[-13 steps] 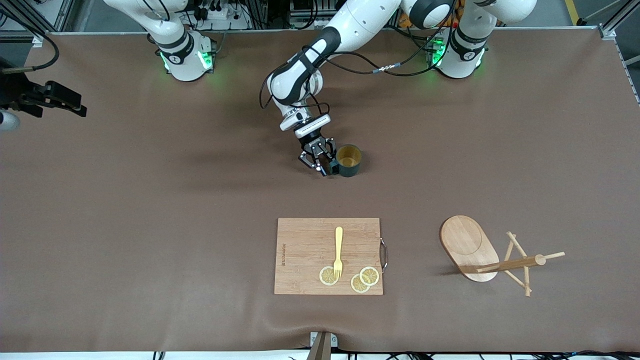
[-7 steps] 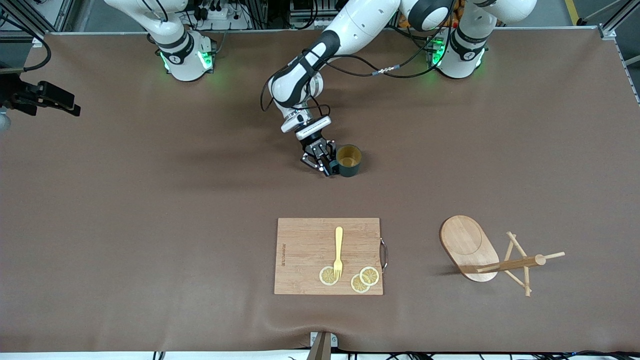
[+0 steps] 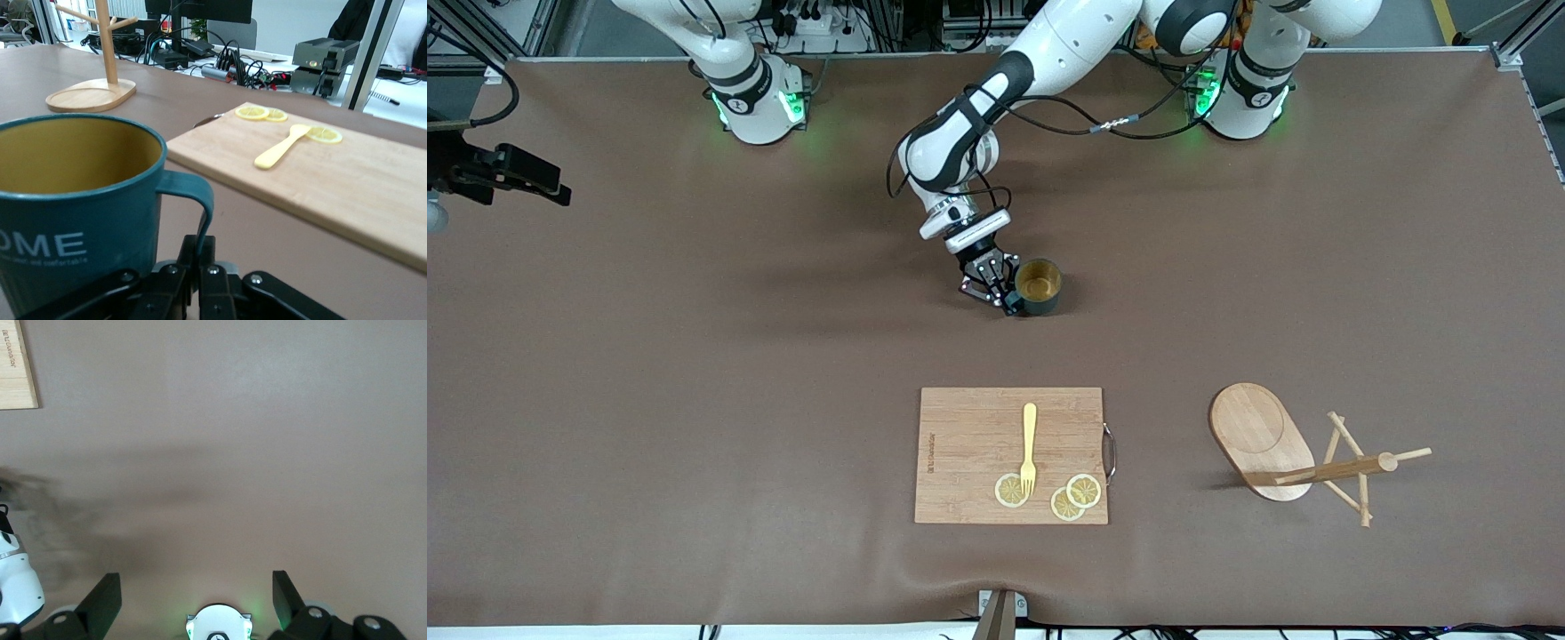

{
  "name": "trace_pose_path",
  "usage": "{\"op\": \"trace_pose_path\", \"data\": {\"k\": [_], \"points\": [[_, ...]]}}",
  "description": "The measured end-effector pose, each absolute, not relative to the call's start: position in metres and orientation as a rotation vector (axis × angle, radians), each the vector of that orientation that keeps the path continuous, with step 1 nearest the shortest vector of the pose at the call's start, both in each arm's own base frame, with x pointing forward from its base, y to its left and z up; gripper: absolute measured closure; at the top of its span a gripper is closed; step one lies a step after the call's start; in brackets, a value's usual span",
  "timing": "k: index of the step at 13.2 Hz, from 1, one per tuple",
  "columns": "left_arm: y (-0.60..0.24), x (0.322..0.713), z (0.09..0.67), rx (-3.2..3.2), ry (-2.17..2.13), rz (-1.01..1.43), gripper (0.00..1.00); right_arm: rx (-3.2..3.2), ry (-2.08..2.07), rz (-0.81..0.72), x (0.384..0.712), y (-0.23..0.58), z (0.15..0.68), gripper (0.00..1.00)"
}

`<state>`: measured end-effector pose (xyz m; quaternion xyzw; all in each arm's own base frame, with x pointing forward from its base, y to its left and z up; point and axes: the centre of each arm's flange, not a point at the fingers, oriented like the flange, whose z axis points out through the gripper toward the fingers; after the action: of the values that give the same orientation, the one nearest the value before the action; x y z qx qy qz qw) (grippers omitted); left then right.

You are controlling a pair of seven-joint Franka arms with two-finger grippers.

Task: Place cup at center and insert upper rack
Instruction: 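Lift the teal mug with the left gripper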

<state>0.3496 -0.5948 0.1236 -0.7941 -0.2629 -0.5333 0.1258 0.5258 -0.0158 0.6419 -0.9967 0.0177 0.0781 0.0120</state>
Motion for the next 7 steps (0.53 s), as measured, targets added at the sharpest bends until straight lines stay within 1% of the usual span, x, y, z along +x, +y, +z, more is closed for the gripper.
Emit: {"op": "trace_pose_path", "data": {"k": [2,7], "points": [[-0.601,0.36,0.149,-2.333,-0.831,-1.543,0.95,-3.107,0.055,0.244,0.526,-0.016,0.642,0.0],[-0.615,0.375,0.226,-2.406,-1.105,-1.399,0.95,-3.107,0.053,0.245,0.526,-0.015,0.642,0.0]]}}
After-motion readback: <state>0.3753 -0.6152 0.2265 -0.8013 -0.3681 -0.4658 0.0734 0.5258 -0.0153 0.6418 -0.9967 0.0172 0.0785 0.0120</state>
